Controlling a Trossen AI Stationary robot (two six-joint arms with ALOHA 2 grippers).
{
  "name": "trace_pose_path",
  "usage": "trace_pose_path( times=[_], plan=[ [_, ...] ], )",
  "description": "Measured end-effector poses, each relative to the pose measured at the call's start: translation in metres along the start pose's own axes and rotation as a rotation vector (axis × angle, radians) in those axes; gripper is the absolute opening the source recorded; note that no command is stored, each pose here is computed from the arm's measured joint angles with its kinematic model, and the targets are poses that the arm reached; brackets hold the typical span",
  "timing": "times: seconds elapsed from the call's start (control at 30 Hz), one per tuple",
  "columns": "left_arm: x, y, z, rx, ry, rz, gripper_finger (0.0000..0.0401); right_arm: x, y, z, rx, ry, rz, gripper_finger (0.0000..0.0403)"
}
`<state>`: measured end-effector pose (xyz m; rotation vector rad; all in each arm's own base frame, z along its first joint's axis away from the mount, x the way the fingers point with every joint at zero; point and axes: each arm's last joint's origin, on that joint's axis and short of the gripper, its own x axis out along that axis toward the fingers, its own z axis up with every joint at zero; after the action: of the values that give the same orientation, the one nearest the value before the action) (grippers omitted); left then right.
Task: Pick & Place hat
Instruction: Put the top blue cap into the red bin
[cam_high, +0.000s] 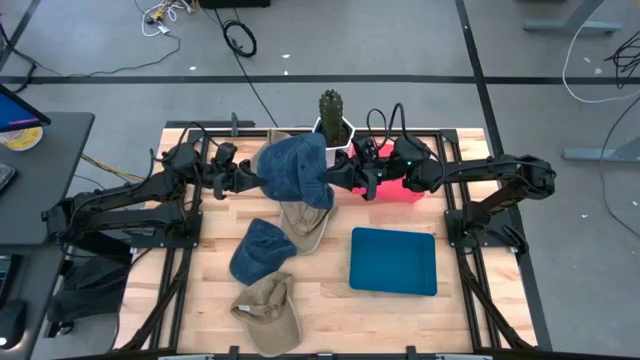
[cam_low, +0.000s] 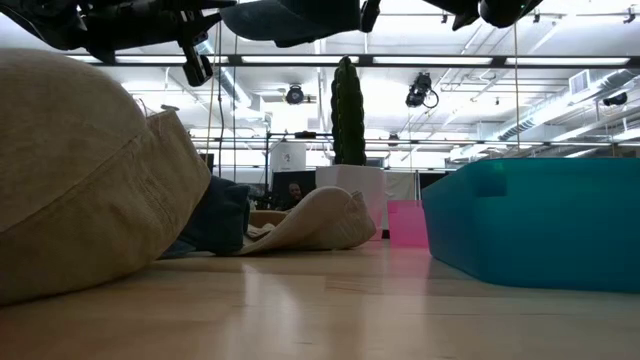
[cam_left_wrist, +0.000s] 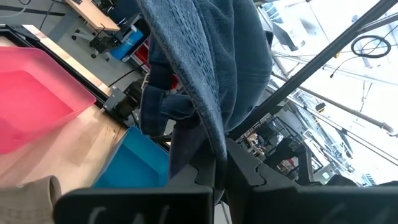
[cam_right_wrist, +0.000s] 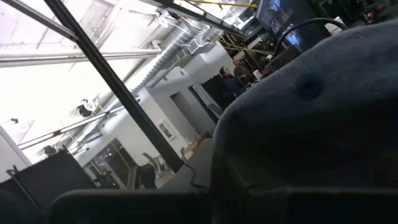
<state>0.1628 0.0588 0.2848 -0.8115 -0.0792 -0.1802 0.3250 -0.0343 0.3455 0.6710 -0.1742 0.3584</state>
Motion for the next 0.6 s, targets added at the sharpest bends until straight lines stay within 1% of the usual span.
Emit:
trace_pose_path(
  times=[0.1,0.2,0.3,0.5,0.6],
  plan=[
    [0.000,0.000,0.000,0.000,-0.004,0.003,0.0014,0.000,0.000,0.000,0.008,0.002,0.002,0.0015],
    [0.000,0.000,0.000,0.000,-0.013,0.011,0.0027,0.000,0.000,0.000,0.014,0.001,0.003,0.0007],
    [0.000,0.002,0.000,-0.009,-0.012,0.028,0.0054,0.000,0.002,0.002,0.045,-0.007,0.016,0.0005],
    [0.000,0.009,-0.007,-0.026,0.049,0.097,0.0118,-0.004,0.011,0.009,0.118,-0.033,0.050,0.0003],
    [-0.001,0.012,-0.010,-0.036,0.073,0.125,0.0145,-0.008,0.019,0.014,0.132,-0.044,0.068,0.0002]
  ],
)
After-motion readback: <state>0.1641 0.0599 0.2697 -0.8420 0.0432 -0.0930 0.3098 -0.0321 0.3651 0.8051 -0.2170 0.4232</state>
